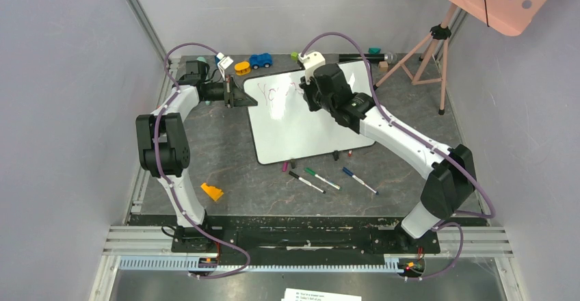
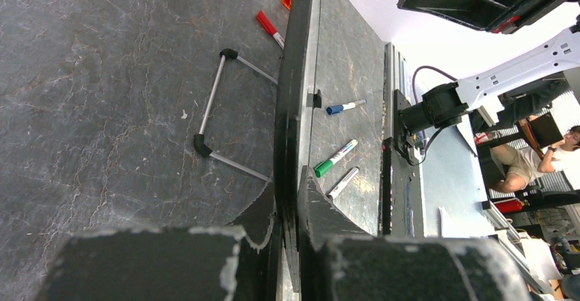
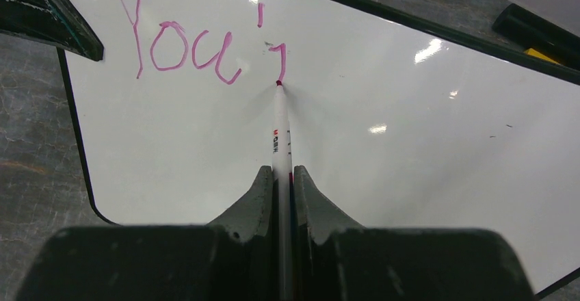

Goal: Write a sentence on the whiteboard

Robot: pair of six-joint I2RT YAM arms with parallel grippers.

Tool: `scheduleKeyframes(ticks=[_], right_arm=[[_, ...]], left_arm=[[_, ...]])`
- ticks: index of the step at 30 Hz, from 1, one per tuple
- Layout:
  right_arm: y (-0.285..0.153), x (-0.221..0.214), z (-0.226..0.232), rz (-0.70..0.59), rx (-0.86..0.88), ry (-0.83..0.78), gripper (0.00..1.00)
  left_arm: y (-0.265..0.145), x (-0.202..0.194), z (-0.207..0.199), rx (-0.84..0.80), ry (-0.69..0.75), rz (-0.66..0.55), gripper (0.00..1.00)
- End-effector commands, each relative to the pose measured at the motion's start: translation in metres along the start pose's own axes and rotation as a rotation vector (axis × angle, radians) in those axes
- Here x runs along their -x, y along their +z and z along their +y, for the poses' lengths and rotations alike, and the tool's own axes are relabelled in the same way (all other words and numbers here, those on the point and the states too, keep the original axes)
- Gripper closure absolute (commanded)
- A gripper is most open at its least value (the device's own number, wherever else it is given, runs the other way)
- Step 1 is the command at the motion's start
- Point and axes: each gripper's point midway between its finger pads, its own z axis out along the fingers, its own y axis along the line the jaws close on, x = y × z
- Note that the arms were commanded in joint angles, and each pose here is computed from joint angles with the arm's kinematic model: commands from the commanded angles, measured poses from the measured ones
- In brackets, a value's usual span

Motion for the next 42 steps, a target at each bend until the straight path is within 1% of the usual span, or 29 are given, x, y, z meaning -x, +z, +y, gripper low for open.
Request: scheduleKeyframes(ticks=[1, 6, 15, 30, 42], right_arm=[[-0.003, -0.017, -0.005, 0.039, -0.007, -0.030, 1.00], [-0.003, -0.018, -0.005, 0.041, -0.007, -0.031, 1.00], [0.001, 0.001, -0.009, 0.008, -0.036, -0.024, 1.00], [0.011, 0.015, -0.013, -0.010, -0.060, -0.025, 1.00], [0.014, 0.026, -0.027, -0.027, -0.100, -0.008, 1.00]], left_arm=[[0.017, -0.047, 0.048, 0.186, 0.108, 0.166, 0.98], [0.016, -0.047, 0.049, 0.188, 0.107, 0.166, 0.98], [0.017, -0.047, 0.048, 0.188, 0.110, 0.167, 0.98], [0.017, -0.047, 0.048, 0.188, 0.108, 0.167, 0.98], [0.017, -0.047, 0.048, 0.188, 0.109, 0.166, 0.98]])
